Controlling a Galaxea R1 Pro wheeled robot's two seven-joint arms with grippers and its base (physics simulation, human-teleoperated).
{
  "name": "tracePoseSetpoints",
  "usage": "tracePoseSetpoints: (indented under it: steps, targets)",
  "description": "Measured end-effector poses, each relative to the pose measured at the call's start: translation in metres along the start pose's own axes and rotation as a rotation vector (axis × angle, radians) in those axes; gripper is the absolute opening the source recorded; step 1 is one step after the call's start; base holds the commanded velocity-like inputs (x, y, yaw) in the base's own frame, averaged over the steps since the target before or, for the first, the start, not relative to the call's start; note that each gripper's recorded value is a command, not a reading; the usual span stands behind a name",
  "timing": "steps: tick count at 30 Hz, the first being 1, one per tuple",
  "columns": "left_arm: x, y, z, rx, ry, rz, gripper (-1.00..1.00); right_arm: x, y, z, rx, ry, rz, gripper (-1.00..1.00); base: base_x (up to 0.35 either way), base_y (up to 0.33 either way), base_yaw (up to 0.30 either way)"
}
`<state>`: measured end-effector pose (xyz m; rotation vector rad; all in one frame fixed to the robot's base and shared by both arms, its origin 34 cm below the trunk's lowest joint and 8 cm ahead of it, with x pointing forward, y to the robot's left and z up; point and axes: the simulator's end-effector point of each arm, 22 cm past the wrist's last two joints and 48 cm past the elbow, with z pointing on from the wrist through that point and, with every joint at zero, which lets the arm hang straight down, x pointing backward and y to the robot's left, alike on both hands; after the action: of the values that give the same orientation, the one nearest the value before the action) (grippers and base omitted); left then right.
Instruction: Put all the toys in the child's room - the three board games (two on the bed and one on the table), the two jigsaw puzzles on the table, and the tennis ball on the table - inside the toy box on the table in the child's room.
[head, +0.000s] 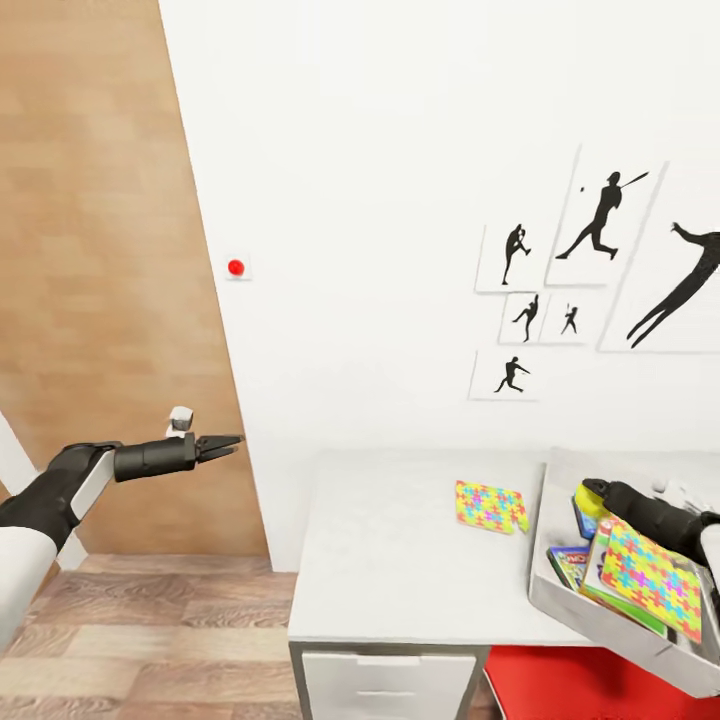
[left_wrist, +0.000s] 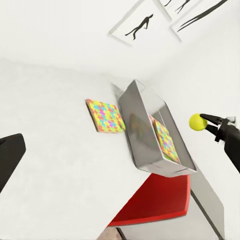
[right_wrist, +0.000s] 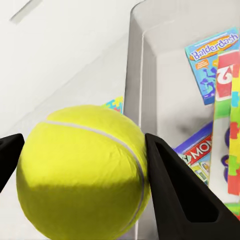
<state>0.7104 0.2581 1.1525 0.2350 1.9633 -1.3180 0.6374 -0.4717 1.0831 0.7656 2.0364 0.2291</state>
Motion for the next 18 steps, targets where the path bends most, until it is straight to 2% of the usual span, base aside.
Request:
tracePoseSetpoints:
  steps: [5, 8, 12, 14, 18]
  targets:
    - [-0.001, -0.003, -0.001, 0.001, -0.001, 0.004, 1.00, 0.003, 0.020, 0.010, 0.032, 0.023, -0.054, -1.00, 0.000, 0.122, -0.097]
    - [-0.002, -0.003, -0.001, 0.001, -0.001, 0.006, 1.00, 0.012, 0.017, 0.018, 0.051, 0.051, -0.055, -1.00, 0.000, 0.023, -0.015]
    - [-0.001, -0.003, -0.001, 0.001, -0.002, 0.005, 1.00, 0.006, 0.018, 0.025, 0.062, 0.056, -0.047, -1.00, 0.000, 0.004, -0.003]
    - [-0.002, -0.003, -0.001, 0.001, -0.002, 0.005, 1.00, 0.003, 0.013, 0.033, 0.094, 0.070, -0.038, -1.00, 0.000, 0.001, 0.000]
    - [-0.002, -0.003, -0.001, 0.001, -0.002, 0.005, 1.00, -0.006, -0.006, 0.047, 0.203, 0.085, -0.050, -1.00, 0.000, 0.000, 0.000]
